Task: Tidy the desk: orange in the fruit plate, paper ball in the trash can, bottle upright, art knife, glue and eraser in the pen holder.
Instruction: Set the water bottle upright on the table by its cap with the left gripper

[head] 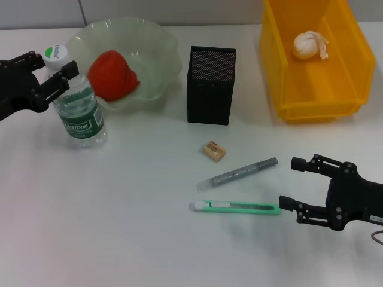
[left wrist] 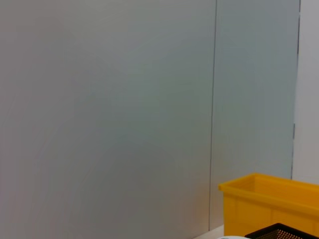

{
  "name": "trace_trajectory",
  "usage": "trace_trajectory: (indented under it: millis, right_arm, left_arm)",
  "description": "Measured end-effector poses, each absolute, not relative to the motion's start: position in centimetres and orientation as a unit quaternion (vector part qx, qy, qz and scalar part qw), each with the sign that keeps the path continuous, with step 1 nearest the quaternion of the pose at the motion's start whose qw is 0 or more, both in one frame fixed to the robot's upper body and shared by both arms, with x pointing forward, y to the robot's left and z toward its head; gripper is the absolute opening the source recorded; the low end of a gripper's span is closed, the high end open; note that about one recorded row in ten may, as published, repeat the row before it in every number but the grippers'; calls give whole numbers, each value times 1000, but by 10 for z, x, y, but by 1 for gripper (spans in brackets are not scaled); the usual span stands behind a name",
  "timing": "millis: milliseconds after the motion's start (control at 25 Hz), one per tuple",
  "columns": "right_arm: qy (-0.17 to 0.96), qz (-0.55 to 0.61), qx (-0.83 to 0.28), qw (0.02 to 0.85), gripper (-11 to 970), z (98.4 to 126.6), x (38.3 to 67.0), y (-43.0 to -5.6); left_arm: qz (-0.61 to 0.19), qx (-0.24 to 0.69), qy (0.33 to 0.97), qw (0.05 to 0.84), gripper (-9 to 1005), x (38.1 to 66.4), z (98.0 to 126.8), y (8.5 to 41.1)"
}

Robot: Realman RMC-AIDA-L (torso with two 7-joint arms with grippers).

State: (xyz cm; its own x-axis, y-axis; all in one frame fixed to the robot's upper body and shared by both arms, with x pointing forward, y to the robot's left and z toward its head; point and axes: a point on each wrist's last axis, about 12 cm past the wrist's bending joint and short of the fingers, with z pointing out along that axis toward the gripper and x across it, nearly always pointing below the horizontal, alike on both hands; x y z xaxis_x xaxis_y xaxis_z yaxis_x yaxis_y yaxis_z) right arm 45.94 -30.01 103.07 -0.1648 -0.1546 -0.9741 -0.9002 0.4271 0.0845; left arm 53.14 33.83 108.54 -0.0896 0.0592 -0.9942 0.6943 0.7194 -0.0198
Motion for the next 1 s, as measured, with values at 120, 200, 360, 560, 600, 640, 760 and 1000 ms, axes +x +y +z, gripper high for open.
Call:
trace_trajectory:
  millis: [120,200,360,560,600,640,760,1000]
  right_arm:
    - [671,363,-393,513,776,1031,459,-300]
    - [671,363,-393,513,775,1031,459,-300]
    - [672,363,-393,513,775,1031,459,-300]
    - [672,363,-393,513,774,1031,459,-300]
    - [672,363,-393,513,774,1031,459,-300]
    - [672,363,-393,513,774,1031,459,-300]
    - [672,363,-393,513,774,1031,459,-300]
    - [672,363,-393,513,773,1031,459,-300]
  left_arm:
    - [-255,271,694,616,440,532,1085,338]
    - [-253,271,695,616,440,532,1084,339]
    - [-253,267,698,614,440,531,1080,337]
    - [-253,267,698,614,440,531,1080,338]
    - [-253,268,698,614,440,531,1080,338]
    - [-254,268,698,614,440,531,1080,338]
    - [-254,269,697,614,440,531,1080,338]
    - [-255,272,696,613,440,532,1081,337]
